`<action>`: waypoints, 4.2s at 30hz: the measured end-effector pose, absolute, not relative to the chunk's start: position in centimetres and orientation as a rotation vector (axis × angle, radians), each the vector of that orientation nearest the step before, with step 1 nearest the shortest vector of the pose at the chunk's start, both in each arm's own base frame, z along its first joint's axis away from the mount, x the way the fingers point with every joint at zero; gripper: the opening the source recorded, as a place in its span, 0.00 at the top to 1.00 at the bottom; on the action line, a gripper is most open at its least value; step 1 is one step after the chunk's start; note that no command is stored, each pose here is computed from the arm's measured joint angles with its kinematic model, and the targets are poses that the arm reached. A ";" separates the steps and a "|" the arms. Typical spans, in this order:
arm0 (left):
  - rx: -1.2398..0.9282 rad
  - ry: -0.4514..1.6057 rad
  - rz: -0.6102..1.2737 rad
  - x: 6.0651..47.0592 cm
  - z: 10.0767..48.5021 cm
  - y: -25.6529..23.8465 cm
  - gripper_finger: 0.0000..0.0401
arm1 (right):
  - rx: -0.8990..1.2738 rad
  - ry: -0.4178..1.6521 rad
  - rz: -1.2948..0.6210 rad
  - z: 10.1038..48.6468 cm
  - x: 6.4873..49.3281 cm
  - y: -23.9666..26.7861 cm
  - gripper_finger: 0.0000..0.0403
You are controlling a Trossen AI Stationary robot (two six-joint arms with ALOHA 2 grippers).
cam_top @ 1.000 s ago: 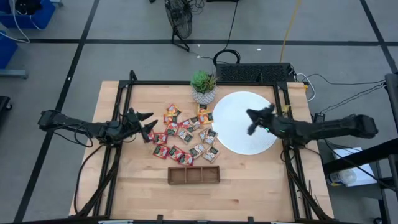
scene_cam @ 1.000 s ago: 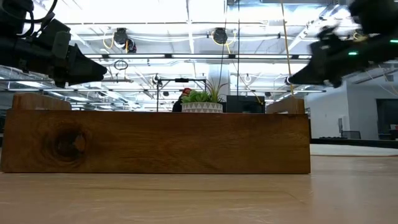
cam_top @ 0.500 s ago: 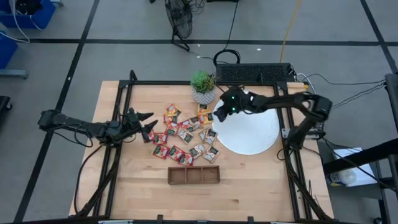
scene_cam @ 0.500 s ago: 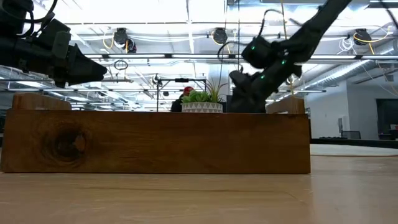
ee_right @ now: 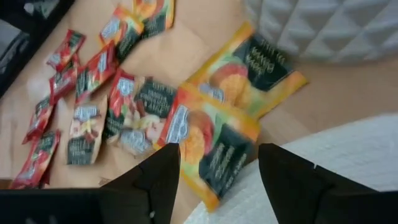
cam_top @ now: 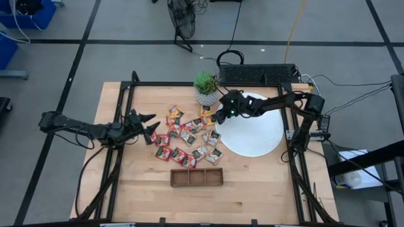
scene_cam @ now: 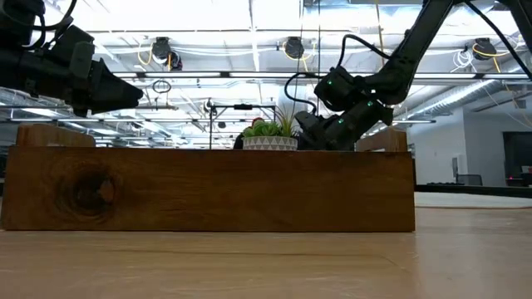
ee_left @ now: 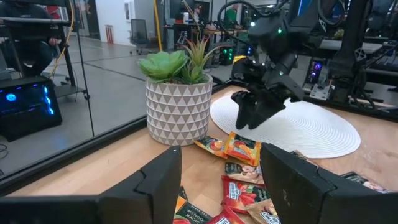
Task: Pick & Place Tea
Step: Put the orange tea bag into the left section of the wooden organizer
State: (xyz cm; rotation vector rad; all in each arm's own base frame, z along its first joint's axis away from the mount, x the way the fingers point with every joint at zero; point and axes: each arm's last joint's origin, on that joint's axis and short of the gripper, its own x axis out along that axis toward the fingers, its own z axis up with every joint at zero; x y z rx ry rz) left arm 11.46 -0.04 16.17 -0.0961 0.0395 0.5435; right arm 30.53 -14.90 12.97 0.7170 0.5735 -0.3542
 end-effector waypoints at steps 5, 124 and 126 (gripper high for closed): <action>-0.096 0.040 0.543 11.5 16.2 0.0 0.46 | 0.701 0.592 -0.367 14.1 31.4 -15.4 0.51; -0.096 0.040 0.543 11.5 16.2 0.0 0.46 | 0.153 0.618 -0.141 26.9 32.3 3.5 1.00; -0.097 0.039 0.543 11.5 16.2 0.0 0.46 | 0.159 0.639 -0.125 27.8 33.1 4.5 1.00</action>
